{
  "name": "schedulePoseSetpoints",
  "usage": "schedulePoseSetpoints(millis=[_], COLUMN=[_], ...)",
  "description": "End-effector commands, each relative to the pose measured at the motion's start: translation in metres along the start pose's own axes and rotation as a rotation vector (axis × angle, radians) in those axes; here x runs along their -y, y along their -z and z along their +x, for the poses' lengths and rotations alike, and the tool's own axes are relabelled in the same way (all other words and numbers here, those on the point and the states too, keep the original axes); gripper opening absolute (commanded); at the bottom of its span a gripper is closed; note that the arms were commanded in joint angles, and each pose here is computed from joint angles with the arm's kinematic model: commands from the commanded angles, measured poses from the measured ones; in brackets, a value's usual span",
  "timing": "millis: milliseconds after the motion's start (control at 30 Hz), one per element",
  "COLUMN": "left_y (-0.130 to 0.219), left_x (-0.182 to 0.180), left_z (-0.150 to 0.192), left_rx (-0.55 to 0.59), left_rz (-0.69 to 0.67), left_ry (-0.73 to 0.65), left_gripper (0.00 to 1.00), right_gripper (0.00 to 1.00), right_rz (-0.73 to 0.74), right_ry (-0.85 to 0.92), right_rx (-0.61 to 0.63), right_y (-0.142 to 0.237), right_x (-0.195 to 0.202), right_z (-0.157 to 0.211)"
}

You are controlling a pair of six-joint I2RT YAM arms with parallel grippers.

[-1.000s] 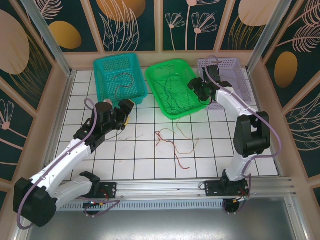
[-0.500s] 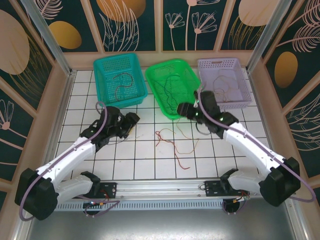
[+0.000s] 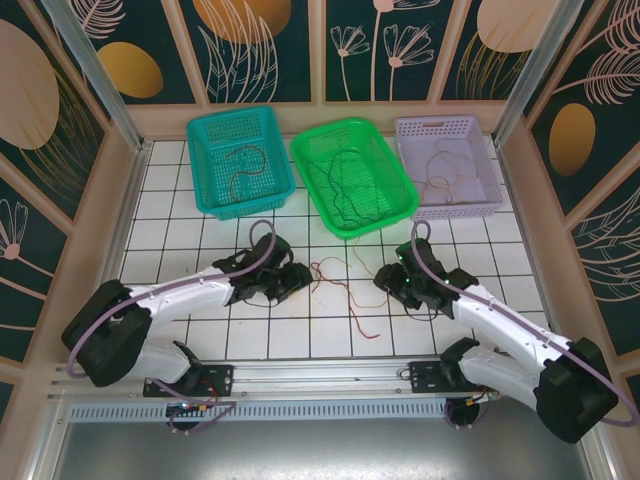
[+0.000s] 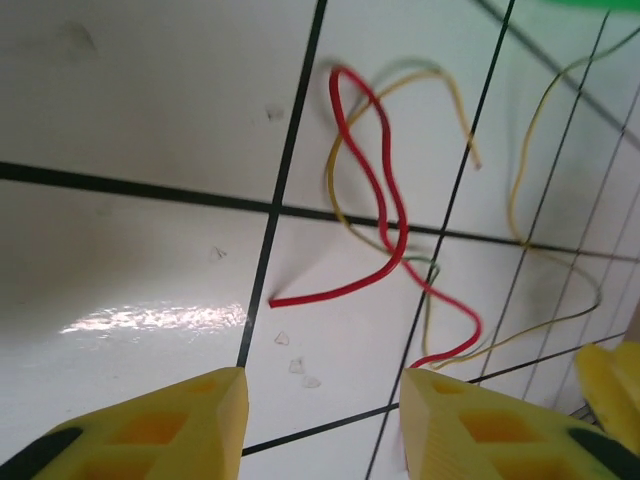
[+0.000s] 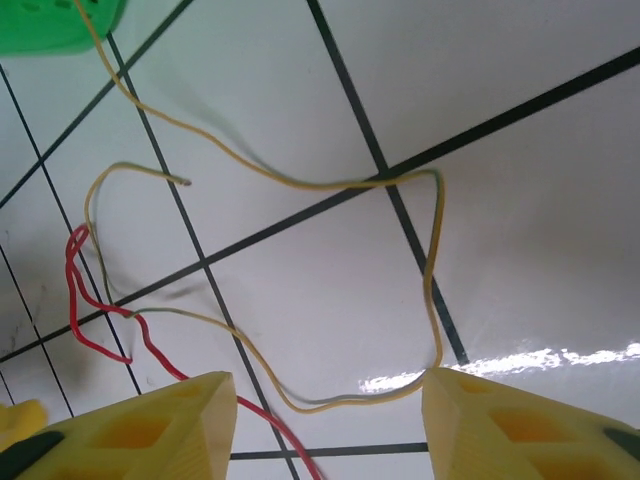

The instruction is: Untangle the cables

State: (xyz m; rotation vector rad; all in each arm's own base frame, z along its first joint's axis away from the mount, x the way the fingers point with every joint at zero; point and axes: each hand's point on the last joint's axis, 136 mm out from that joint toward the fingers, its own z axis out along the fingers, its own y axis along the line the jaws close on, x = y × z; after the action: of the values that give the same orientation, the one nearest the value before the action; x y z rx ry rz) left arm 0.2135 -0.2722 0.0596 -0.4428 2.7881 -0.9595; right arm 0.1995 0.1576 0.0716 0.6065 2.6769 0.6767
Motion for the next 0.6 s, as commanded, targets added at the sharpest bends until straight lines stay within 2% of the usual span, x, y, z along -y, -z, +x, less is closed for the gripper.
schedulePoseSetpoints(millis=[0,100,367,567], left_y=[-0.008,-0.015,-0.027,-0.037], left_x=[0.018,0.012,0.006,0.008], left_z=[0.012,0.017,0.007,0.002], left_rx=[-0.029,-0.03,0.014,0.018], left_rz=[0.041,-0.025,-0.092,-0.116], left_ry=[-0.169,-0.266,-0.398,-0.46], left_gripper=[0.43,0.46,0.53,0.52], right_gripper=[0.49,0.42,0.41,0.38], right_rz=[-0.035,-0.049,-0.075,-0.083], right_ry=[-0.013,0.073,0.346,0.427], right_rx=[-0.017,-0.036,-0.105,-0.123], right_y=[-0.001,-0.001,-0.024,-0.046], right_x=[-0.014,-0.027,-0.064,-0.07], right_z=[0.006,0.012,0.038,0.043])
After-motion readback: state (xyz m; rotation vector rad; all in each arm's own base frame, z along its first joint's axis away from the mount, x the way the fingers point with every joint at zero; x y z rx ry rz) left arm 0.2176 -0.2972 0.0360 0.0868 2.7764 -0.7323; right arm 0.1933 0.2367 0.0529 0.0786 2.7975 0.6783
